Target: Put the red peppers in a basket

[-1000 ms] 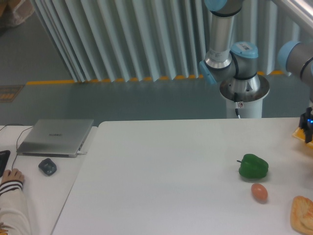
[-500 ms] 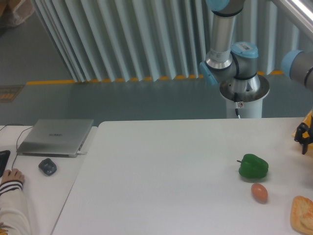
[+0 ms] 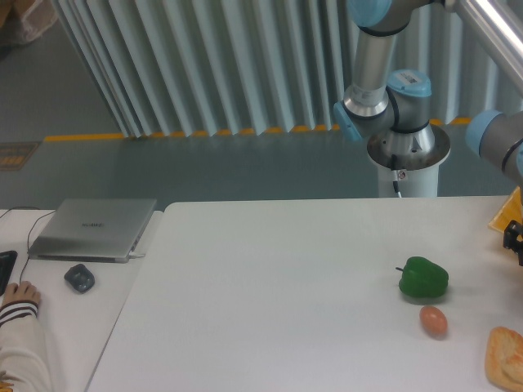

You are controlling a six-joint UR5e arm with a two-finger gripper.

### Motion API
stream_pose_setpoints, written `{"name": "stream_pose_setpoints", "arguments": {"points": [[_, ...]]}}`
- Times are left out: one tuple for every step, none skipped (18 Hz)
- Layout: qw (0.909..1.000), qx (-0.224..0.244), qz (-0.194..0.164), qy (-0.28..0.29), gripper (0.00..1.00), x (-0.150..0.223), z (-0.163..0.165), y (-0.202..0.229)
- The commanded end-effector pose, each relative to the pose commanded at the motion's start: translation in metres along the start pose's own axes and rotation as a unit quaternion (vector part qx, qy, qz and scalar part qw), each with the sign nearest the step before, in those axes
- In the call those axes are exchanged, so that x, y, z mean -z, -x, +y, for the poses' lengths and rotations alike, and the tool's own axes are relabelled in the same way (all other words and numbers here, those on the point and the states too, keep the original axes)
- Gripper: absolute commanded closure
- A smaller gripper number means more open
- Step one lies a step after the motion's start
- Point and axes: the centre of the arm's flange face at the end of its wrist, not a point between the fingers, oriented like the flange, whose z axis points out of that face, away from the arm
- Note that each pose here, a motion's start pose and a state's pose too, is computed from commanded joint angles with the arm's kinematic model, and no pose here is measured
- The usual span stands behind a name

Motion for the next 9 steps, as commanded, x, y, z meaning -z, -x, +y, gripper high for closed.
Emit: {"name": "stream_pose_setpoints", "arguments": {"points": [[1.0000,0.000,0.002,0.001,0.00,-0.003,-0.001,0.000],[1.0000,0.001,0.003,0.002,0.00,-0.005,-0.001,0.000],[1.0000,0.005,0.003,0.002,0.00,-0.004,-0.002,0.000],[0.9999,0.010,0.004,0.004,0.00,-0.007,-0.003,0.000],[0.9999,0.009,0.000,0.007,0.00,-0.008,-0.004,0.000],[0.9999,0.009,-0.004,0.013,0.00,-0.011,-0.005,0.001],[0.9998,0.007,-0.005,0.016,0.00,-0.016,-0.008,0.000],[0.9997,0.011,-0.009,0.020,0.00,-0.019,-0.011,-0.001],[0.9996,0.012,-0.011,0.023,0.00,-0.022,-0.011,-0.001]]}}
